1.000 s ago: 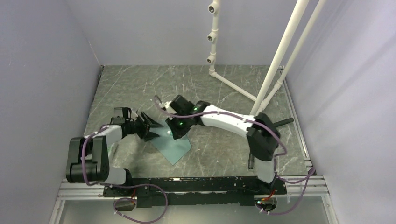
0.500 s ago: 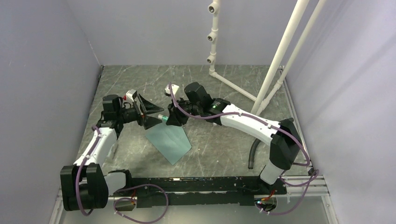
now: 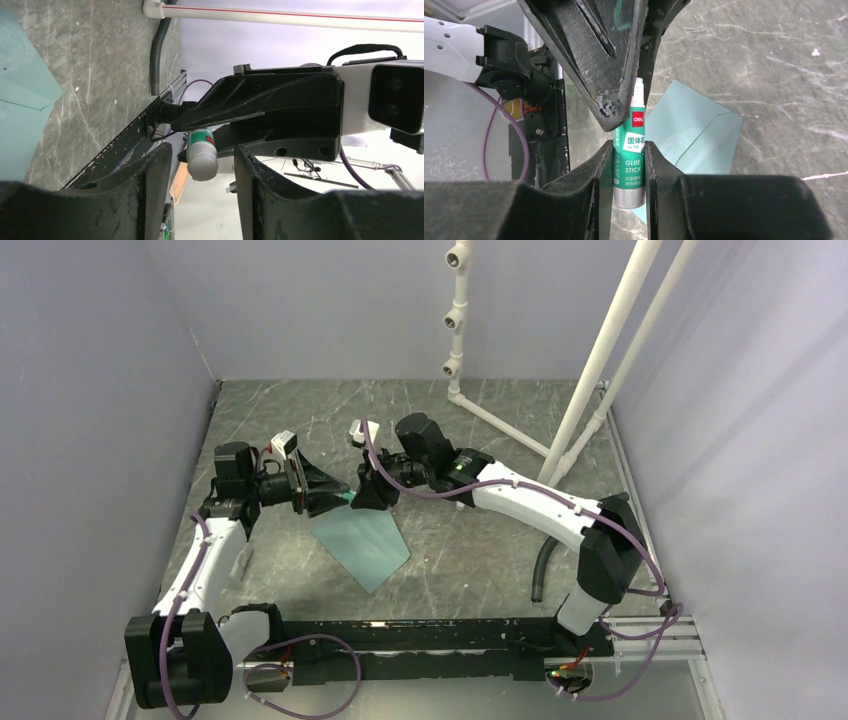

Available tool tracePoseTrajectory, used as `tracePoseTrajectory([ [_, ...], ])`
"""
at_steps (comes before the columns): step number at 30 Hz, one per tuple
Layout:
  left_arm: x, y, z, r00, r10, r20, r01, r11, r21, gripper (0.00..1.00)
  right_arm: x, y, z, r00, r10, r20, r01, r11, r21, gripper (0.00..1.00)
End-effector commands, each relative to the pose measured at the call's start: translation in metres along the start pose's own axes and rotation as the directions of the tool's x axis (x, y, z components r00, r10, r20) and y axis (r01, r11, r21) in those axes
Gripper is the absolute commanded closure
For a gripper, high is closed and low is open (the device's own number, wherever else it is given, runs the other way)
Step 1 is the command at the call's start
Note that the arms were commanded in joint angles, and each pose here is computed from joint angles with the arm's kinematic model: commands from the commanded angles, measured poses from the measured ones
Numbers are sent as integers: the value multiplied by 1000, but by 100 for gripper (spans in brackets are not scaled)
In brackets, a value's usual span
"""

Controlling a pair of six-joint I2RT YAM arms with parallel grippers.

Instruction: Place the letter into the envelope and seal it

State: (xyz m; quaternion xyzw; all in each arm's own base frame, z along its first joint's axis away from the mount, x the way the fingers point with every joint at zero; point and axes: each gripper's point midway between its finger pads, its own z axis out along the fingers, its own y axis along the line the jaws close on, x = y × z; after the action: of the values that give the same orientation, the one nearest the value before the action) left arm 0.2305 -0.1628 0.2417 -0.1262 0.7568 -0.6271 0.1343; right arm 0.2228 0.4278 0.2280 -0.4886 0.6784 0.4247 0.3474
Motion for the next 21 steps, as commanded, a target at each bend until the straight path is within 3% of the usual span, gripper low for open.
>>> tracePoseTrajectory([
  [1,11,-11,-5,998,58,-31,-58,998,17,48,-37,17,-12,991,-101,92,107,992,-68,100],
  [10,11,-6,-5,999,35,-9,-35,999,-7,69,-36,20,-12,989,-116,86,124,989,-86,100],
  [16,15,-13,-6,999,34,-18,-34,999,33,92,-45,16,-11,988,-99,120,108,992,-66,100],
  [19,17,-23,-8,999,42,-21,-41,998,49,98,-58,16,-18,984,-74,161,84,995,-59,82],
  [21,16,-31,-9,999,43,-24,-42,997,65,97,-69,18,-25,977,-46,207,61,996,-64,62],
])
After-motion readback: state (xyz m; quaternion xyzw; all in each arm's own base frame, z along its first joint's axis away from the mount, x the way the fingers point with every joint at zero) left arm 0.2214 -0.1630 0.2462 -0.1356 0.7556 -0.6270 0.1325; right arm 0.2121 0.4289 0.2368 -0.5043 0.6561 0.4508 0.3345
